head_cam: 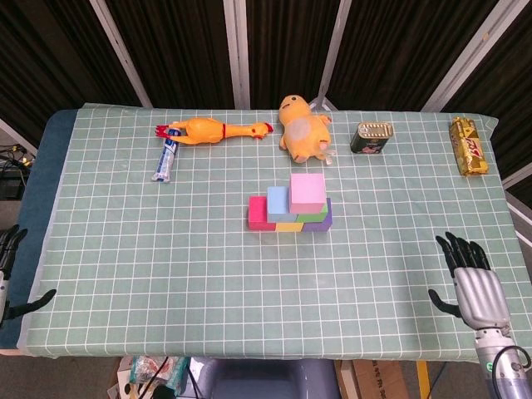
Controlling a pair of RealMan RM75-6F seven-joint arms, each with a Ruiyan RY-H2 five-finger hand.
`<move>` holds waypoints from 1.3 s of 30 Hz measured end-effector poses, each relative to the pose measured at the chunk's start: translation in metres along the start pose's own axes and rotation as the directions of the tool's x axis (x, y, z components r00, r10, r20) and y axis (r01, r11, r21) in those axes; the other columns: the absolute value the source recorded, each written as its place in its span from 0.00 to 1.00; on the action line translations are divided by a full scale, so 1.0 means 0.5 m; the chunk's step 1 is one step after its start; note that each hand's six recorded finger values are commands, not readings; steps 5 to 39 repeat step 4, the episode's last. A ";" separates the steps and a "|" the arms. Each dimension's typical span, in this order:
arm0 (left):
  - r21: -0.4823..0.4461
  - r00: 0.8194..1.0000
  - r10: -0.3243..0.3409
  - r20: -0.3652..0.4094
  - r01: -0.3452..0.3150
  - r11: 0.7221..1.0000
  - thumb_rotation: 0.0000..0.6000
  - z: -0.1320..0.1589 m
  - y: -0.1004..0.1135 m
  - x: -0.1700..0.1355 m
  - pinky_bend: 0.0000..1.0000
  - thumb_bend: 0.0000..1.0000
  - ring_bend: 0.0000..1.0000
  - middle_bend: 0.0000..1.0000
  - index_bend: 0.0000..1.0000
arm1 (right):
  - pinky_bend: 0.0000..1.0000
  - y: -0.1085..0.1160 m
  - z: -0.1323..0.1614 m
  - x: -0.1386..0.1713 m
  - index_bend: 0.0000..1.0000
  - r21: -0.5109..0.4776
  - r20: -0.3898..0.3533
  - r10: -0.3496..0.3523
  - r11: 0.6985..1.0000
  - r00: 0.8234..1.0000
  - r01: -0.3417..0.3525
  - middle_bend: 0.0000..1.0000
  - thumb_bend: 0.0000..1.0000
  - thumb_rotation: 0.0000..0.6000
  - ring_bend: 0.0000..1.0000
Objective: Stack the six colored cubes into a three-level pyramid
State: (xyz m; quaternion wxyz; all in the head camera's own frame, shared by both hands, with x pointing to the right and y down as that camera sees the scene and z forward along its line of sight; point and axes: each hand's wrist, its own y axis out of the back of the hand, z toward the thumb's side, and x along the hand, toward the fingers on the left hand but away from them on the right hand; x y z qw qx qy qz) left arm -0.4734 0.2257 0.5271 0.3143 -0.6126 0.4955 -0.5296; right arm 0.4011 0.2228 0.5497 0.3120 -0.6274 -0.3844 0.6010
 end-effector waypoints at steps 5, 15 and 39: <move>0.018 1.000 -0.021 -0.013 0.021 1.000 1.00 -0.014 -0.009 -0.010 0.03 0.11 0.00 0.00 0.00 | 0.00 -0.009 -0.019 0.028 0.00 0.000 -0.031 -0.043 0.999 0.999 0.043 0.00 0.31 1.00 0.00; 0.018 1.000 -0.021 -0.013 0.021 1.000 1.00 -0.014 -0.009 -0.010 0.03 0.11 0.00 0.00 0.00 | 0.00 -0.009 -0.019 0.028 0.00 0.000 -0.031 -0.043 0.999 0.999 0.043 0.00 0.31 1.00 0.00; 0.018 1.000 -0.021 -0.013 0.021 1.000 1.00 -0.014 -0.009 -0.010 0.03 0.11 0.00 0.00 0.00 | 0.00 -0.009 -0.019 0.028 0.00 0.000 -0.031 -0.043 0.999 0.999 0.043 0.00 0.31 1.00 0.00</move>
